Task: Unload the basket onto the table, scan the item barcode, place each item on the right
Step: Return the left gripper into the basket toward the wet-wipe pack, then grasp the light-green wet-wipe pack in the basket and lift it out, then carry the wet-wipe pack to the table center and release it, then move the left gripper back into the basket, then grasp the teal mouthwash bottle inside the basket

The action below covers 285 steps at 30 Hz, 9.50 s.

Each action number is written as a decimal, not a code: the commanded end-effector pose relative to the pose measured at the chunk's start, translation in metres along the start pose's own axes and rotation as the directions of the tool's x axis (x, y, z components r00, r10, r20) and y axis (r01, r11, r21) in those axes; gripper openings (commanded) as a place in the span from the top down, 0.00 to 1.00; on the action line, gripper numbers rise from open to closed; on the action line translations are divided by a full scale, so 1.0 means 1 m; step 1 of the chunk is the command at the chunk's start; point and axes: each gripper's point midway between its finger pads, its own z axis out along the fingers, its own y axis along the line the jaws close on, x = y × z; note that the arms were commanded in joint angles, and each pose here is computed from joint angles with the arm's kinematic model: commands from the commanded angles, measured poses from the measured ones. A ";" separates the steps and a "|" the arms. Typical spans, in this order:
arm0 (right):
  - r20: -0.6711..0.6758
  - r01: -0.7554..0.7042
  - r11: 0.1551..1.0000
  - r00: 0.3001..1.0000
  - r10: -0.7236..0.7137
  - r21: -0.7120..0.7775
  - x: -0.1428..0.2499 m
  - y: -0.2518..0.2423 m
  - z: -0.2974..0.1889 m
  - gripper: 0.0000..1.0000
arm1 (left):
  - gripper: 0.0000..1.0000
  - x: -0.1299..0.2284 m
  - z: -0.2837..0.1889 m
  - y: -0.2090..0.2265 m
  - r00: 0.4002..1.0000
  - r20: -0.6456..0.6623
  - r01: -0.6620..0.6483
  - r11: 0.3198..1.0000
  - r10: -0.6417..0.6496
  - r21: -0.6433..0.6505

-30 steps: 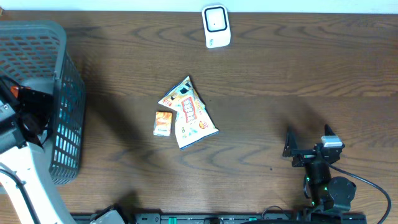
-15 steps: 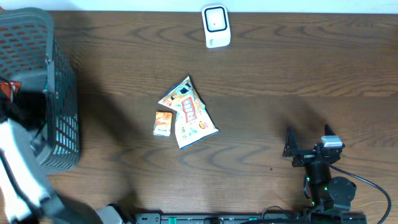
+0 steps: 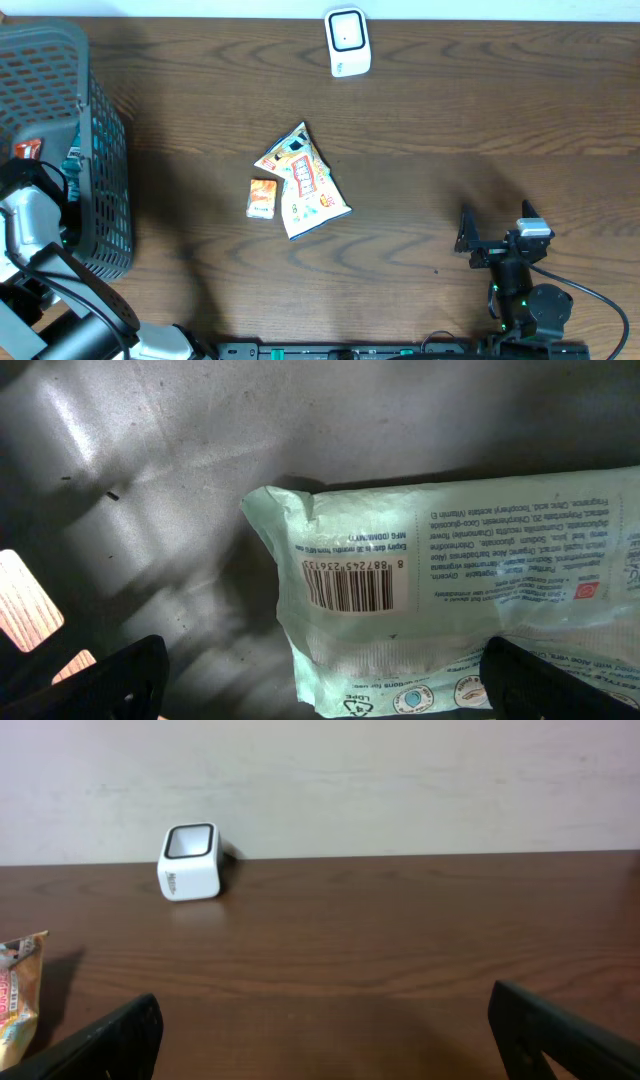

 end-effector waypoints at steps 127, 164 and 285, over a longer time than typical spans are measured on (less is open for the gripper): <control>0.003 -0.009 1.000 1.000 0.009 -0.003 0.000 0.001 0.000 0.01 | 0.93 0.349 -0.060 -0.168 0.120 0.190 -0.978 0.084 0.974 0.190; 0.003 -0.009 1.000 1.000 0.009 -0.003 0.000 0.001 0.000 0.01 | 0.04 0.370 -0.055 -0.165 0.036 0.286 -0.990 -0.005 0.958 0.142; 0.002 -0.009 1.000 1.000 0.009 -0.003 0.000 0.001 0.000 0.01 | 0.02 -0.084 -0.027 -0.135 0.686 -0.224 0.725 0.625 -0.692 0.288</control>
